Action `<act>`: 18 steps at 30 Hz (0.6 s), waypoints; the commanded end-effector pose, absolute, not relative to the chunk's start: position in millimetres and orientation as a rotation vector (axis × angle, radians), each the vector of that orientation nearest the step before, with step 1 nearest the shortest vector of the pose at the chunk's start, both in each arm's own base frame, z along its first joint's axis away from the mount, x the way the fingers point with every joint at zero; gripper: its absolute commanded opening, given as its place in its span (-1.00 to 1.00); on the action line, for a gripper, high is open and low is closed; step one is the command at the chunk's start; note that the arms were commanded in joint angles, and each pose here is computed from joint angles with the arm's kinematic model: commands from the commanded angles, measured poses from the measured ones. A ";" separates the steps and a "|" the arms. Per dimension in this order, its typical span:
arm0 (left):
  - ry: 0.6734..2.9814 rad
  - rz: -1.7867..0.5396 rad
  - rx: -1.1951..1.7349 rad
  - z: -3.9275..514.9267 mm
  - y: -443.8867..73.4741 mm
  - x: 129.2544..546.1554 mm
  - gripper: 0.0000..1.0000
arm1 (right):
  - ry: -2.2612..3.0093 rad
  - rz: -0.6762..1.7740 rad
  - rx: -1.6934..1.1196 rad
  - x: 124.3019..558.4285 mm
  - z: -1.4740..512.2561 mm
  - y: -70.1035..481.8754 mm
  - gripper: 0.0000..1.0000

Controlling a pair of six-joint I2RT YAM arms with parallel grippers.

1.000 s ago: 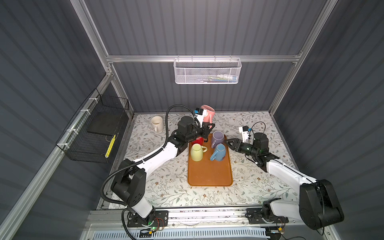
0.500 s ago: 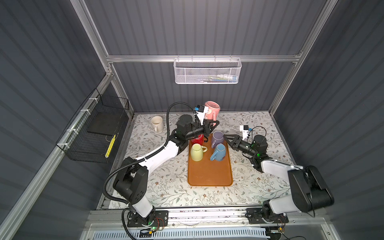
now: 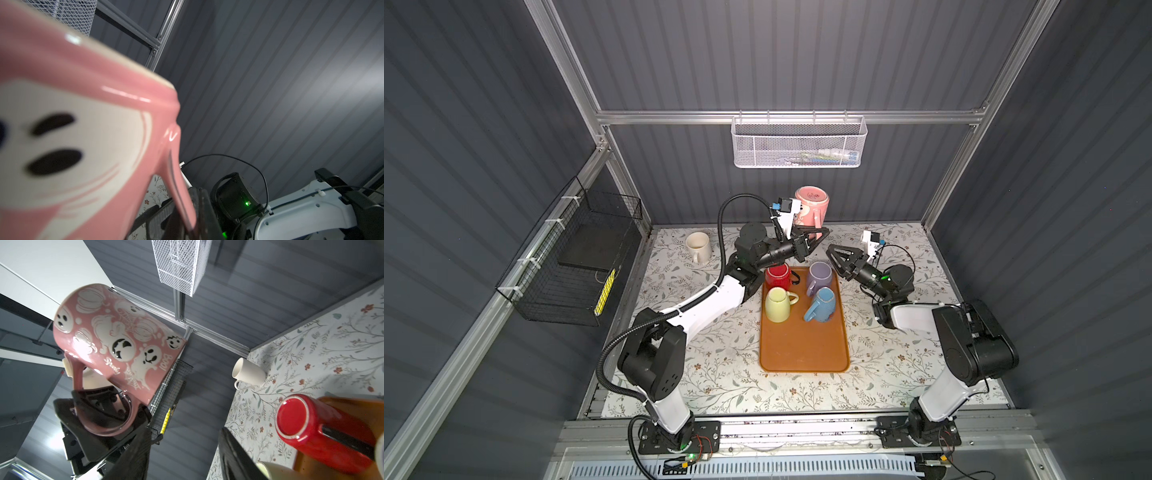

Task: Turn the mug right side up
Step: 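Raise the pink mug higher with the left gripper while the right gripper approaches it, then grasp the pink mug's rim with the right gripper beside the left gripper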

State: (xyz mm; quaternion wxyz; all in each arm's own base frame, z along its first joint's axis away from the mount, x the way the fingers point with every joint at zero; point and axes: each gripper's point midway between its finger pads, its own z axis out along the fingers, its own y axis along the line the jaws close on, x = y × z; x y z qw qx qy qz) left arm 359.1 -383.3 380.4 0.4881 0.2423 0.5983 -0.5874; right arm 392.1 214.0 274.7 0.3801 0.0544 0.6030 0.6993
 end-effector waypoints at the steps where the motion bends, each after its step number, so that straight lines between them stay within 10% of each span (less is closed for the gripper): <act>1: 1.190 -1.425 0.644 448.8 -372.0 342.7 -1.00 | 1.502 1.817 0.152 400.4 282.0 213.8 0.08; 18: 1.150 -1.462 0.634 454.5 -371.2 339.9 -1.00 | 1.440 1.938 0.152 423.4 316.1 229.3 0.08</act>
